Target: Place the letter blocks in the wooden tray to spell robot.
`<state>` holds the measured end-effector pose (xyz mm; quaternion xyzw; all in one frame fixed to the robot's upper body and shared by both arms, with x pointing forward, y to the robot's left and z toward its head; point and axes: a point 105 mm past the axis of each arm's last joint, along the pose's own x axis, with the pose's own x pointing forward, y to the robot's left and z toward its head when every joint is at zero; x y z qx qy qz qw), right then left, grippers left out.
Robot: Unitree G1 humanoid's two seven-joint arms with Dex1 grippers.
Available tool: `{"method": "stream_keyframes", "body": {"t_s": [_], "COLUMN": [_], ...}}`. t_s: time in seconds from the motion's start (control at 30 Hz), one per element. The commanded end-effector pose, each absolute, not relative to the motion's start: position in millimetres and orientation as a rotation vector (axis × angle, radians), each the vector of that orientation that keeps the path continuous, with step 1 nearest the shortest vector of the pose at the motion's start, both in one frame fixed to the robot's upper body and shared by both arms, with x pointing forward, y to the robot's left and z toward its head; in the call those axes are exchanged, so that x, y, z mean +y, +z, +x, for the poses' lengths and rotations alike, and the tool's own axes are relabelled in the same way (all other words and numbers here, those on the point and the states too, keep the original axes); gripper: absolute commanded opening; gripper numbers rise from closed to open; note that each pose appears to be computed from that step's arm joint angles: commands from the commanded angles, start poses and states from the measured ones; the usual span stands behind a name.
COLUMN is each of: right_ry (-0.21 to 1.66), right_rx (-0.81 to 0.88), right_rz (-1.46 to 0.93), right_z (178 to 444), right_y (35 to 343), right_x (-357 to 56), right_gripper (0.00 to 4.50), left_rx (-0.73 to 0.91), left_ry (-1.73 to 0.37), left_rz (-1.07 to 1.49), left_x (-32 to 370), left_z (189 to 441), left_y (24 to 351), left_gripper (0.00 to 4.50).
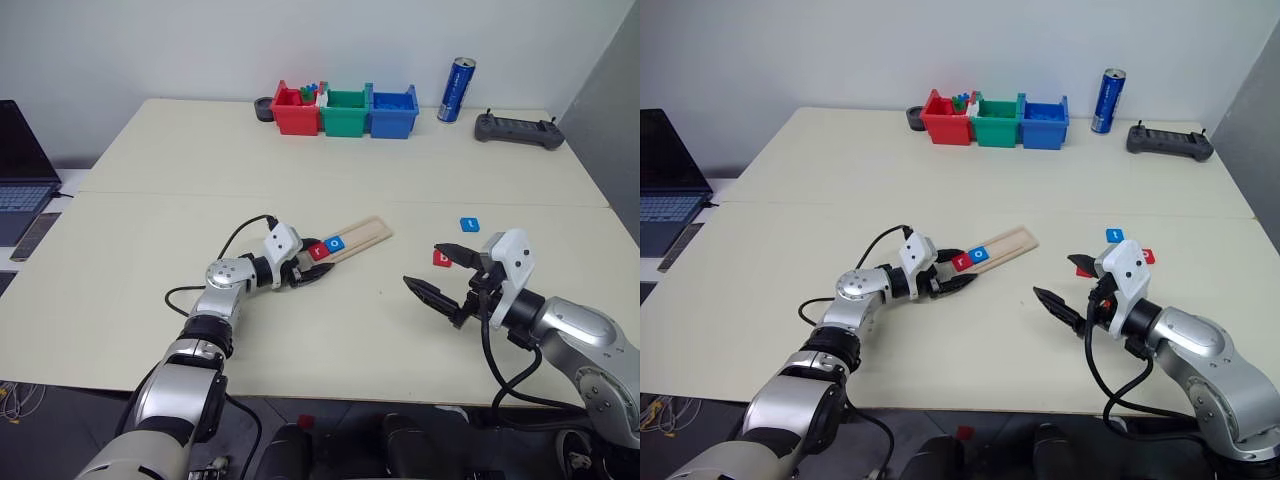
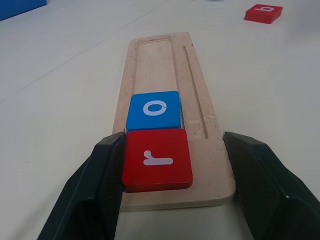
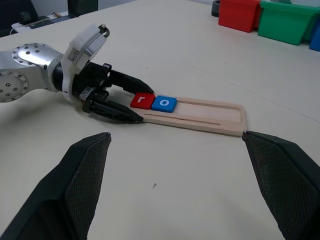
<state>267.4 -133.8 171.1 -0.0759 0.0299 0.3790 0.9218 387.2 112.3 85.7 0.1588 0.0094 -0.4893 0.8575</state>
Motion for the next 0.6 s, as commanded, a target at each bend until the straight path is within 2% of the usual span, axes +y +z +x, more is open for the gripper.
{"method": "stream_keyframes", "body": {"t_s": [0.03, 0.6], "right_ry": [0.799, 0.885], "right_rx": [0.009, 0.051], "right_rz": [-0.168, -0.206], "right_z": [265.6, 251.0], "right_y": [183.7, 180.9], "right_x": [-131.5, -131.1], "right_gripper": [4.50, 4.50], "left_rx": [0.005, -0.013], "left_ry": [-1.069, -1.352], "left_rz": [0.344, 0.403], "left_x": [106.0, 95.5], "left_z": [382.7, 324.1], "left_y": [87.0, 81.7], "left_gripper": [2.73, 2.73]}}
